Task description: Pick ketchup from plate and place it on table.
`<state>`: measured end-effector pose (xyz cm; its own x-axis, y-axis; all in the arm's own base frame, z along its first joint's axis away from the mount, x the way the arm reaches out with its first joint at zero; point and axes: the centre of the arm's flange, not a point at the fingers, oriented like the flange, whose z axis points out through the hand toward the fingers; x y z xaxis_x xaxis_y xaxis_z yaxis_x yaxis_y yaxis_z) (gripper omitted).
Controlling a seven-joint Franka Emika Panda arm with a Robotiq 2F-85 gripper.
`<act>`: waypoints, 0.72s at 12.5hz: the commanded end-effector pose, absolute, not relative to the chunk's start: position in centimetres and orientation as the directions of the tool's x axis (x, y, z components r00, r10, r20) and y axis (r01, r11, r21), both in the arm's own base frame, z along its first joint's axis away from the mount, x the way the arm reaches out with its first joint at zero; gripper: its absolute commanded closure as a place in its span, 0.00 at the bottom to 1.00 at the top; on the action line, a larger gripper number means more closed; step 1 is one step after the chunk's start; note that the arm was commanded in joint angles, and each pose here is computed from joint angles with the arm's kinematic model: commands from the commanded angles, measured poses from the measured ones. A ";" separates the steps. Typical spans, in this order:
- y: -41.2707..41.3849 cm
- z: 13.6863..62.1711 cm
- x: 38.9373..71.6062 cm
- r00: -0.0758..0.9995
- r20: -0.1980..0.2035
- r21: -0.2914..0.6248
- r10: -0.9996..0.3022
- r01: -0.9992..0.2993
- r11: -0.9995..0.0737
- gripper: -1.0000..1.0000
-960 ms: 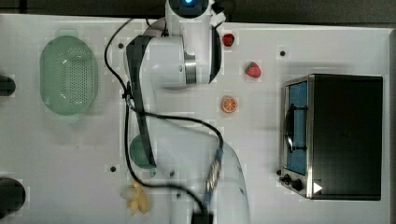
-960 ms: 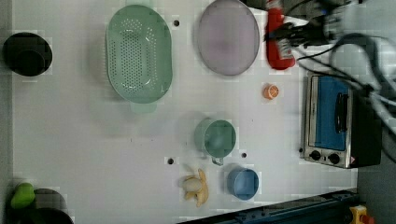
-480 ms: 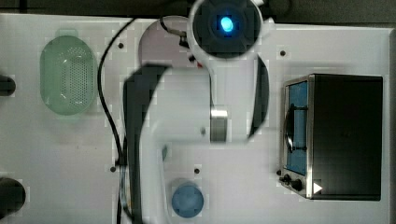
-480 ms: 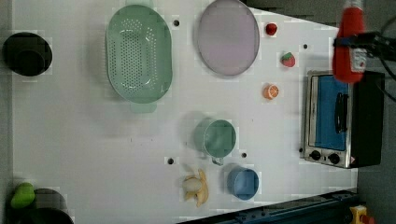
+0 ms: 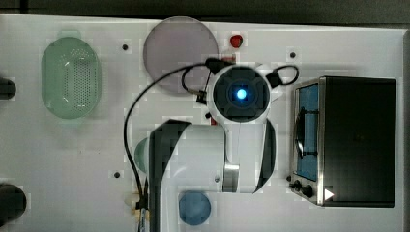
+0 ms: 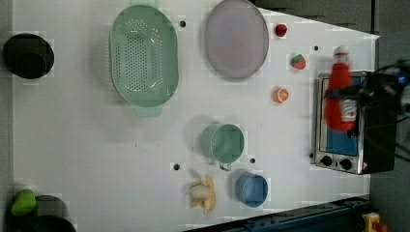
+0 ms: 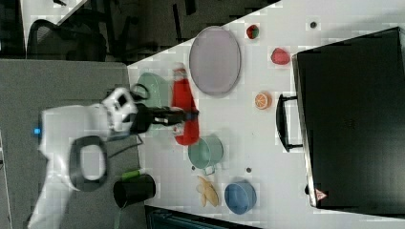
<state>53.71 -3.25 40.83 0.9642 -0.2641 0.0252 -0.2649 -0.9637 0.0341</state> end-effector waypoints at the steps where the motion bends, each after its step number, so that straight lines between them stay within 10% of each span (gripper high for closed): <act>1: -4.1 35.7 52.1 0.968 0.004 0.028 -0.252 -0.252 -0.967 0.41; 9: -3.4 22.7 49.5 0.965 -0.097 0.016 -0.244 -0.244 -0.970 0.39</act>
